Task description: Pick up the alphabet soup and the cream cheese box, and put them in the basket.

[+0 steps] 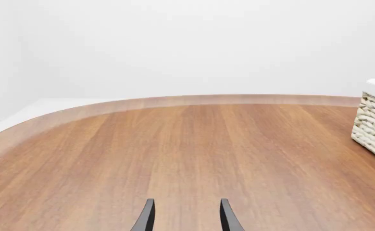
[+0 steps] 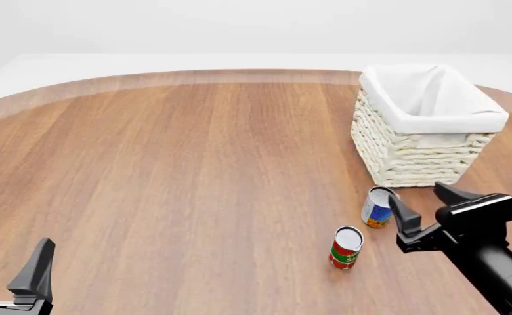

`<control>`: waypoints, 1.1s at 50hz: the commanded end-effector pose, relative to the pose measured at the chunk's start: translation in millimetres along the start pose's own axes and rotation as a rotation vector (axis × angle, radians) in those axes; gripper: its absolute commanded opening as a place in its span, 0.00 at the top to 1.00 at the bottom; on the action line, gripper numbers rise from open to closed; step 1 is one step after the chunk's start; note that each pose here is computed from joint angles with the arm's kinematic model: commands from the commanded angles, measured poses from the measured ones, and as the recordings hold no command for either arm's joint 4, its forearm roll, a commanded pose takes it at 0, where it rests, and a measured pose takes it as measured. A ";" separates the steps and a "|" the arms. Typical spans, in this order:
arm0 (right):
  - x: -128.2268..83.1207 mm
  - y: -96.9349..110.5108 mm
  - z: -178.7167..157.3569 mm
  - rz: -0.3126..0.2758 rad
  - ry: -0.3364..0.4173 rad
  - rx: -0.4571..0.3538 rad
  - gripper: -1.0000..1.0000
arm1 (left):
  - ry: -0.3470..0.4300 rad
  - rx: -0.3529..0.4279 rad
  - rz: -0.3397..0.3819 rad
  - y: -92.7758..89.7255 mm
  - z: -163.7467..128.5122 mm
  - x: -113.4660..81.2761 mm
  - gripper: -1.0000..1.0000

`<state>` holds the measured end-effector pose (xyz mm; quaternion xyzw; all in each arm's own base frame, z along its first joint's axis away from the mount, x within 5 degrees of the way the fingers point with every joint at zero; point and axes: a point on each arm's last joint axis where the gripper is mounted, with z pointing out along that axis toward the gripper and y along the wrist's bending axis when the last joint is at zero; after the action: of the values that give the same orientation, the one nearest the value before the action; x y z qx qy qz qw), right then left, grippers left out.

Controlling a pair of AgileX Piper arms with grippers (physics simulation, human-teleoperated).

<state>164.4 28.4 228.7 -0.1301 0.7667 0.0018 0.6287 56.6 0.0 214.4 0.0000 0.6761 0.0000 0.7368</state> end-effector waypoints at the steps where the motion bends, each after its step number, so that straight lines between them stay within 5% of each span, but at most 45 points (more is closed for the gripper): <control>1: 11.5 -3.2 1.6 0.024 0.015 0.027 0.00 | 0.000 0.000 0.000 0.0 0.0 0.0 0.00; 55: 37.8 -12.4 47.8 0.102 0.130 0.070 0.00 | 0.000 0.000 0.000 0.0 0.0 0.0 0.00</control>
<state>200.7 17.9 188.6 -0.0725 0.8049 -0.0005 0.5890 56.6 0.0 214.4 0.0000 0.6761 0.0000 0.7368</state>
